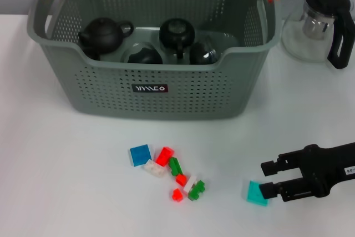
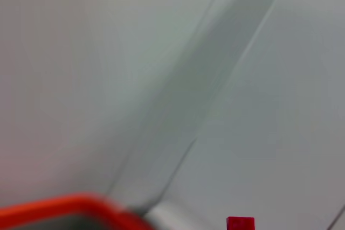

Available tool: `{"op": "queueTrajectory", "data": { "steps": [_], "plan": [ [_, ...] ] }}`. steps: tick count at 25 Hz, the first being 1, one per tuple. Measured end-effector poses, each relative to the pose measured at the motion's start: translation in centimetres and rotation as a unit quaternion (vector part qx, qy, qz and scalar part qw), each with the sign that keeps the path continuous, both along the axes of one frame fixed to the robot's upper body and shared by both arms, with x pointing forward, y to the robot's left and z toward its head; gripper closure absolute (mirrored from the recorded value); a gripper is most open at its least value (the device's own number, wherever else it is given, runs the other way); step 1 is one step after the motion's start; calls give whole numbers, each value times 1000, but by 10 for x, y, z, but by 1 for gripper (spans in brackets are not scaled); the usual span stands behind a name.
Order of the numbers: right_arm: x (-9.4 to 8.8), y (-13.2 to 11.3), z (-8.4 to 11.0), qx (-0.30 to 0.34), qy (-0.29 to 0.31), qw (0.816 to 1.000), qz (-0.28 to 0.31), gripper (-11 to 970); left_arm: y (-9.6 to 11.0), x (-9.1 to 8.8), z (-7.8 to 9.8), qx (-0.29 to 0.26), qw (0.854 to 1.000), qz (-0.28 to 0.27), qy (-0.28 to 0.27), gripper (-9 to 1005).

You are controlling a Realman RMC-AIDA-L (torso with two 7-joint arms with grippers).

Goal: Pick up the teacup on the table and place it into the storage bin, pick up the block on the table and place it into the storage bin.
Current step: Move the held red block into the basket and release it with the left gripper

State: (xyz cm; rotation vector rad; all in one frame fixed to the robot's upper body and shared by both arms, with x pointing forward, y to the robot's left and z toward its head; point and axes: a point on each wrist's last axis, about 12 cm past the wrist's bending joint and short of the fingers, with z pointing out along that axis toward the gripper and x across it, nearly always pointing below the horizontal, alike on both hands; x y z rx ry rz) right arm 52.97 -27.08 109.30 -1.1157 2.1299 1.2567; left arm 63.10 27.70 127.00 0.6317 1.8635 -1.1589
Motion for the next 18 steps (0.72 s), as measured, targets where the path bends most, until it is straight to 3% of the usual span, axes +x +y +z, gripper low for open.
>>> {"op": "queueTrajectory", "data": {
  "steps": [1, 4, 5, 7, 10, 13, 15, 18],
  "plan": [
    [0, 0, 0, 0, 0, 1000, 0, 274, -11, 12, 14, 73, 997, 0, 7, 828],
    [1, 1, 1, 0, -1, 1000, 2, 275, -30, 25, 22, 193, 981, 1, 14, 828],
    [1, 1, 1, 1, -1, 1000, 3, 275, -43, 30, 24, 249, 968, -1, 11, 829],
    [1, 2, 1, 1, -1, 1000, 3, 274, -67, 35, 19, 338, 941, -3, 1, 829],
    [1, 3, 1, 2, 0, 1000, 4, 274, -98, 38, 2, 419, 908, -1, -17, 827],
    [2, 2, 1, 3, -1, 1000, 2, 273, -119, 39, -20, 471, 881, 24, -29, 824],
    [2, 2, 2, 3, -3, 1000, 0, 274, -126, 38, -30, 481, 875, 32, -37, 822],
    [4, 1, 2, 3, -7, 1000, -2, 275, -128, 36, -37, 471, 880, 43, -42, 820]
  ]
}}
